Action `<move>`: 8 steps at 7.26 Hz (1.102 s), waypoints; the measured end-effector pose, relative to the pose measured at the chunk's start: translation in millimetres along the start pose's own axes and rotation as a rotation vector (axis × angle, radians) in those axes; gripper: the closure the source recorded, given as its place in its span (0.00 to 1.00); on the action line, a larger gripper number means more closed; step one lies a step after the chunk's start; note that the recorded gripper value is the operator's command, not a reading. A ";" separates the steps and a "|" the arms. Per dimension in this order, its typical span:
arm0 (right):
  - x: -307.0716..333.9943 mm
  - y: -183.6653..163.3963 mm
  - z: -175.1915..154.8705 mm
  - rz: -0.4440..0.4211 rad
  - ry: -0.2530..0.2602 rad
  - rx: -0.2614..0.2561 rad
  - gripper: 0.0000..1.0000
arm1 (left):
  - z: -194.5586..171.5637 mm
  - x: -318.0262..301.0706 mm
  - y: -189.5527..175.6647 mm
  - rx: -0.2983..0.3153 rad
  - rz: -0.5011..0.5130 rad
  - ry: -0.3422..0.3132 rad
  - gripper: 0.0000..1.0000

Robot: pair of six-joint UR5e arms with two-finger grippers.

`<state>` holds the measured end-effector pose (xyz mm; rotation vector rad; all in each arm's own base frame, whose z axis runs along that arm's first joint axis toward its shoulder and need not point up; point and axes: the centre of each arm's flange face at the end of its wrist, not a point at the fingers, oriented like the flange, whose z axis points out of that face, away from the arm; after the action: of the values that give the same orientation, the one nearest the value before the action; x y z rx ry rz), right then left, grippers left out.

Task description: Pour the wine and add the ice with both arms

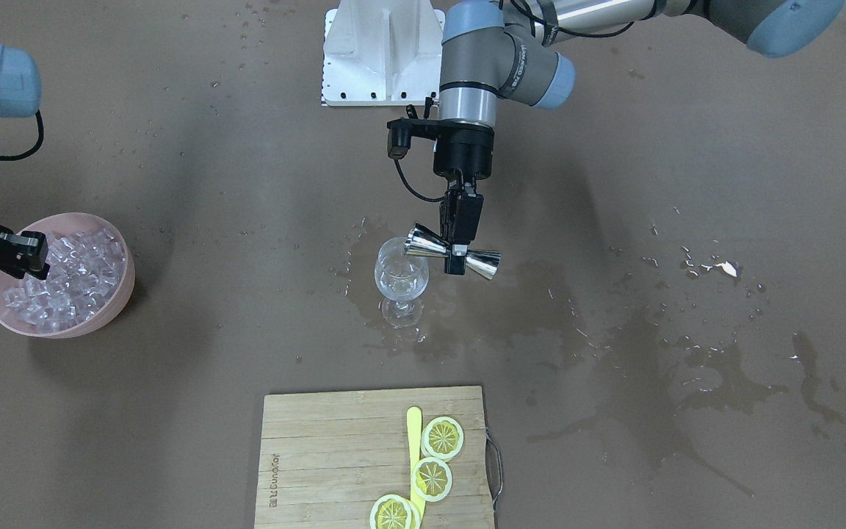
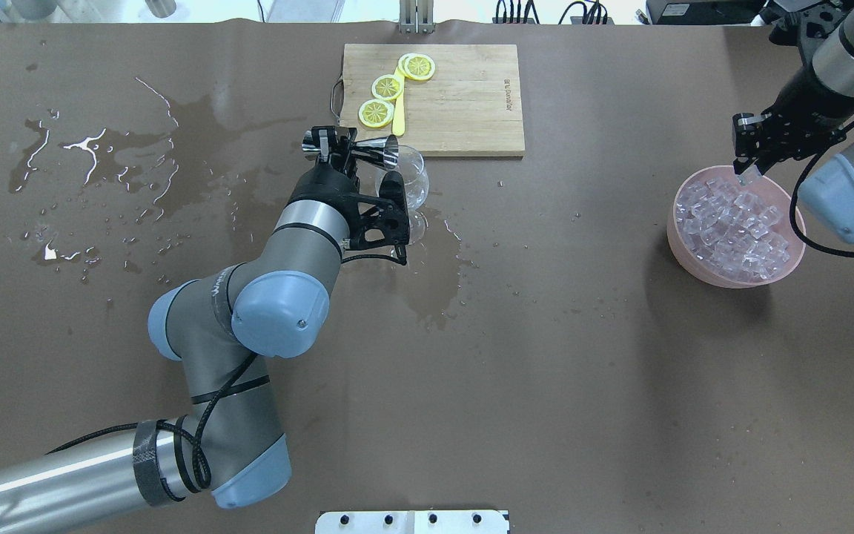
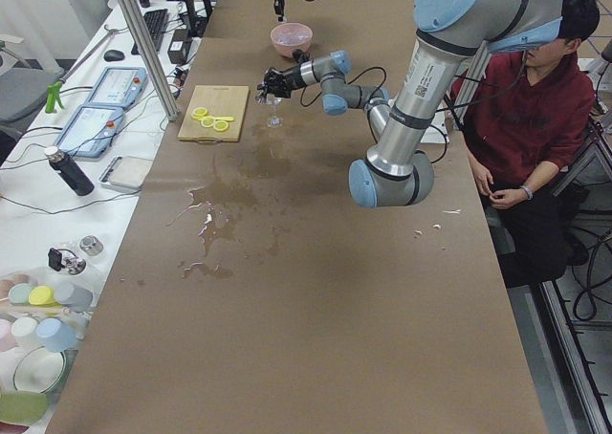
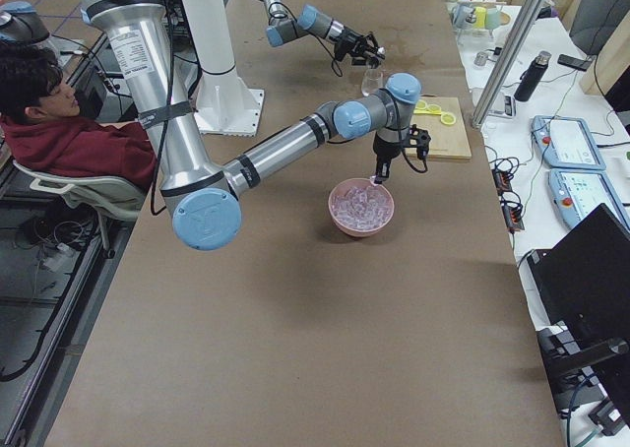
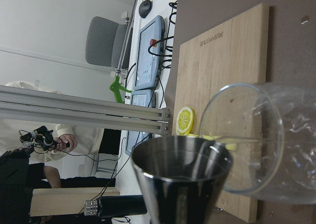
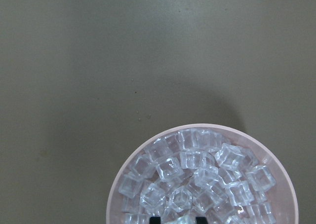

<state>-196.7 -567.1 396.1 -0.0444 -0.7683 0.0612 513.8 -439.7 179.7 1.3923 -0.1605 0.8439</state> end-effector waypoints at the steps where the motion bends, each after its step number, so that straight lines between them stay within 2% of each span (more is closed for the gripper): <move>1: -2.0 -0.9 -1.2 -0.002 -0.001 0.002 0.87 | -1.3 -1.8 -0.8 0.000 0.014 -0.005 1.00; 8: -37.4 -9.6 -16.7 0.020 -0.028 0.025 0.88 | -2.9 -7.5 -1.2 -0.028 0.101 -0.026 1.00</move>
<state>-211.5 -579.6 358.9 -0.0274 -0.7950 0.0908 508.1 -440.3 173.8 1.3780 -0.2640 0.9039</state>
